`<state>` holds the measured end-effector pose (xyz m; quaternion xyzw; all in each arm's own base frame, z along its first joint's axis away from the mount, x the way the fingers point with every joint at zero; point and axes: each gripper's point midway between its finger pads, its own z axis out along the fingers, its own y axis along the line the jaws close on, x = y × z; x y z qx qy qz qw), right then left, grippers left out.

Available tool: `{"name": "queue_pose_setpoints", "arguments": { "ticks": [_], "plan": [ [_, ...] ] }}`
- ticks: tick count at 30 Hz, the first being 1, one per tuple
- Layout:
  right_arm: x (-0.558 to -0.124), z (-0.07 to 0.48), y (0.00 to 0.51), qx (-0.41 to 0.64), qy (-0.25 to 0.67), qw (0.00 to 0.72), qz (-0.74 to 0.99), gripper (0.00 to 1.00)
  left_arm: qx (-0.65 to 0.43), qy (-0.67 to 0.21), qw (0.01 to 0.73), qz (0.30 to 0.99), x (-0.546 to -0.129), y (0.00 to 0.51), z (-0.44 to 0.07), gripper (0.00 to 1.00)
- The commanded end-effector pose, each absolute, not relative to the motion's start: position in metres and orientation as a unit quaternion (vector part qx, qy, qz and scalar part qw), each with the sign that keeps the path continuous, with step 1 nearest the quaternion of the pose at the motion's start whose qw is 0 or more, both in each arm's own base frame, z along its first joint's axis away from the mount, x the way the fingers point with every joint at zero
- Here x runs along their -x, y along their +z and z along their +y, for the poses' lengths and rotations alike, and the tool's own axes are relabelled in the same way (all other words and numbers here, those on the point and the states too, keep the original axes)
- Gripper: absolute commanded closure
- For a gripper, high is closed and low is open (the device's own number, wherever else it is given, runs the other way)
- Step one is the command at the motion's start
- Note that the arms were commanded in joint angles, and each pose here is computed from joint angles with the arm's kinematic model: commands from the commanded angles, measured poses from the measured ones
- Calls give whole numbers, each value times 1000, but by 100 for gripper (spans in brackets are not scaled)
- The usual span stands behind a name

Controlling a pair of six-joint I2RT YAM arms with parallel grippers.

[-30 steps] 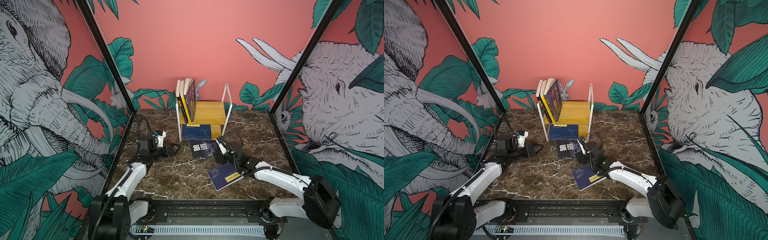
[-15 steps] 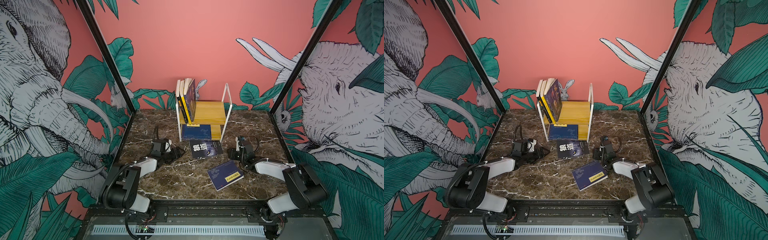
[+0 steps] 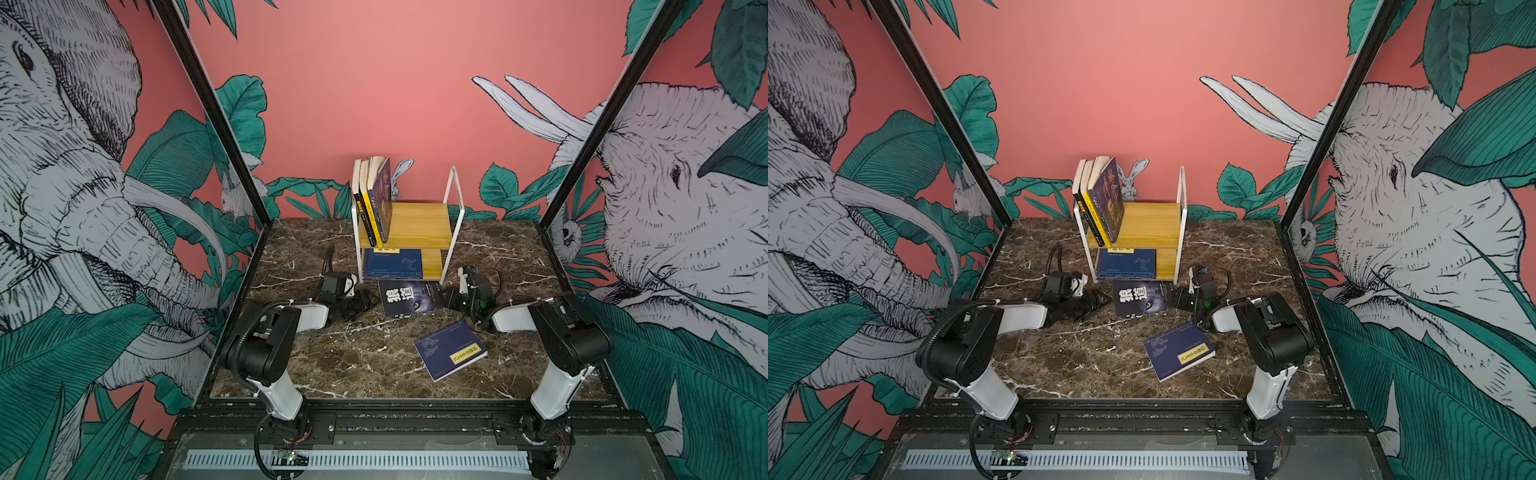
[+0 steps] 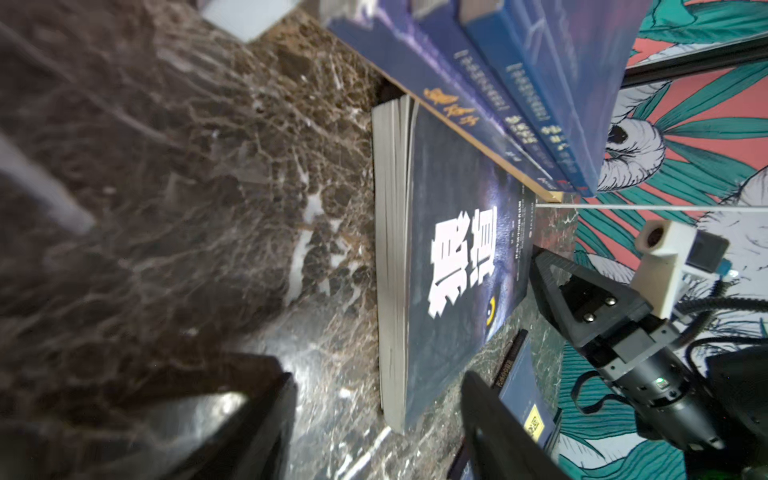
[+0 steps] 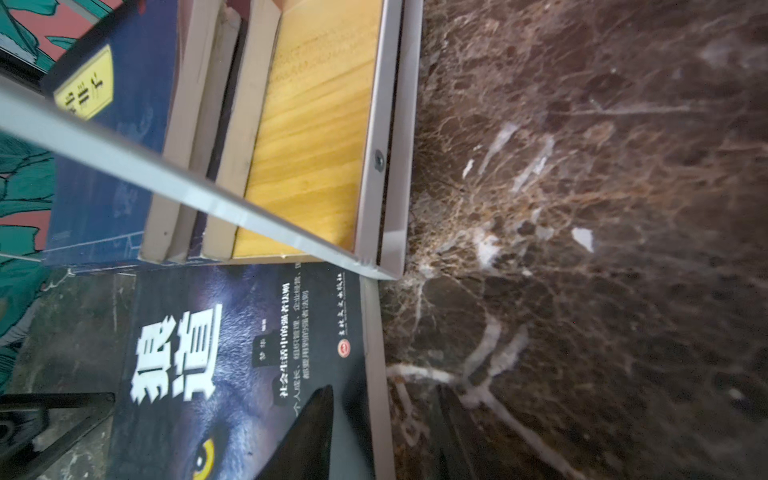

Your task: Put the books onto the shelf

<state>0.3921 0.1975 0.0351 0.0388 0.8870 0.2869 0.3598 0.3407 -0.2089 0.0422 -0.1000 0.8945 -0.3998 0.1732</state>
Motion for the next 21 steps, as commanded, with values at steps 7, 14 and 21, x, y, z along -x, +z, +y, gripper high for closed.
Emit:
{"name": "queue_pose_setpoints", "arguments": {
  "ticks": [7, 14, 21],
  "plan": [
    [-370, 231, 34, -13, 332, 358, 873, 65, 94, -402, 132, 901, -341, 28, -226, 51],
    [-342, 261, 33, 16, 345, 344, 873, 71, 93, -396, 115, 906, -330, 28, -226, 69],
    [-309, 278, 44, 58, 321, 336, 884, 71, 85, -385, 95, 914, -292, 35, -214, 80]
  ]
}}
